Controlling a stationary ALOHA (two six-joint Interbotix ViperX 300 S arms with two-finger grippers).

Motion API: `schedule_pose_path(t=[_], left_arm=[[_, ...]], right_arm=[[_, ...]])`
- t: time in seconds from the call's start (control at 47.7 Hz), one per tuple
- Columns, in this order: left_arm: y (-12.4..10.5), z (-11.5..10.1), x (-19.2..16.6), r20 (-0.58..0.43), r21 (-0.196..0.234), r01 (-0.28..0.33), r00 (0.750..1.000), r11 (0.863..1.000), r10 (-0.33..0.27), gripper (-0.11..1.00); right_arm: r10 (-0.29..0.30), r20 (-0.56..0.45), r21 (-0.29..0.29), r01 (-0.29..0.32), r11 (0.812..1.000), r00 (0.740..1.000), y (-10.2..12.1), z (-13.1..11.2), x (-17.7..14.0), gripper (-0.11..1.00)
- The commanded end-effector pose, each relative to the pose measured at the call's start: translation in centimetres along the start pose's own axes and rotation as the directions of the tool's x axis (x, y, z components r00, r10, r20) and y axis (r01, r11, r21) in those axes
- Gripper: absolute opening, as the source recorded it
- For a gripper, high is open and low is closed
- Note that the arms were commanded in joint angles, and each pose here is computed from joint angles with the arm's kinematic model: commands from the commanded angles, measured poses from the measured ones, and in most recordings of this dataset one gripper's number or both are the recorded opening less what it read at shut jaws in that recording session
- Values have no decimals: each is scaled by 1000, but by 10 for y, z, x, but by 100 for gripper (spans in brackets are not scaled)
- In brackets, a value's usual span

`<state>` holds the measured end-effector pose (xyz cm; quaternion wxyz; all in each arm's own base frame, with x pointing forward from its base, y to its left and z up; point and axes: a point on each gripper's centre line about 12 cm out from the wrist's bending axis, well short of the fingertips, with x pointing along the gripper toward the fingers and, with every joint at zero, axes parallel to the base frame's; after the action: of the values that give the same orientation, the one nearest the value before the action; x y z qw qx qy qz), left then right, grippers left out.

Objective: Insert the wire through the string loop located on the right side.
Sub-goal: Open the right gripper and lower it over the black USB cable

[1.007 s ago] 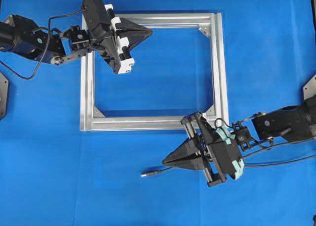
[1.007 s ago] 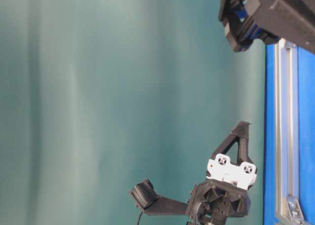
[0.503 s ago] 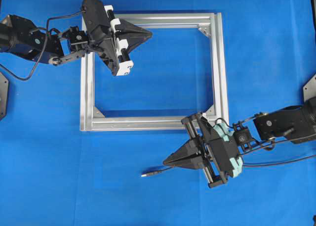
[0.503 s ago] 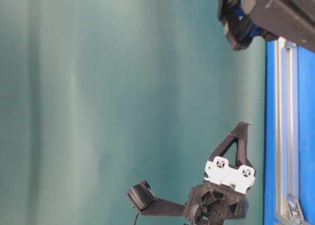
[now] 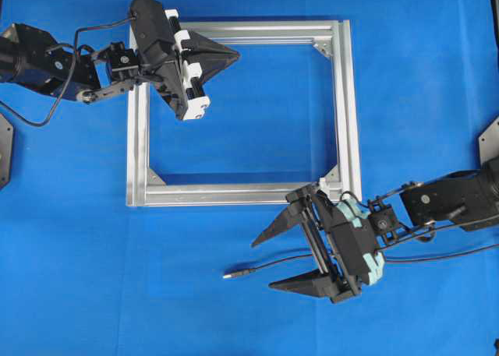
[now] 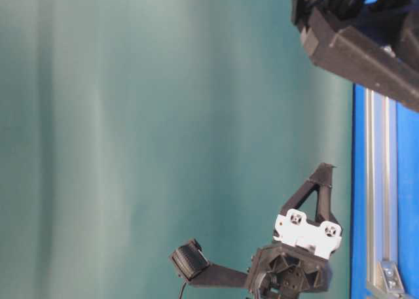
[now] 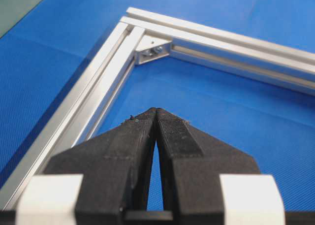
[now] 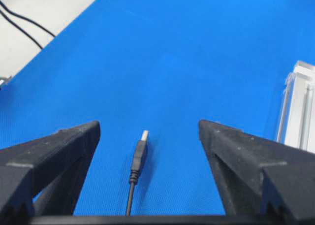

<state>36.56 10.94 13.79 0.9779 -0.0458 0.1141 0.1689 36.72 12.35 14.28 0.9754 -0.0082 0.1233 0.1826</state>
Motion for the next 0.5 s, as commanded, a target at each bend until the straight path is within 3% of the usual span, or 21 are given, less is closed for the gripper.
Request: schedule_pose_path(t=[0.0,0.063,0.482], left_arm=[[-1,13,-2,40,1,3,999,1000,-3,0],[-1,13,-2,40,1,5,999,1000,-5,0],[-1,12,-3,35,3,4,999,1000,-4,0]], right_arm=[[-1,43,6,0,1000,999,1,15,0,84],[-4,35,13,4,1000,999,2,13,0,79],[-88,-94,157,103,982,992,8,-39,19,80]])
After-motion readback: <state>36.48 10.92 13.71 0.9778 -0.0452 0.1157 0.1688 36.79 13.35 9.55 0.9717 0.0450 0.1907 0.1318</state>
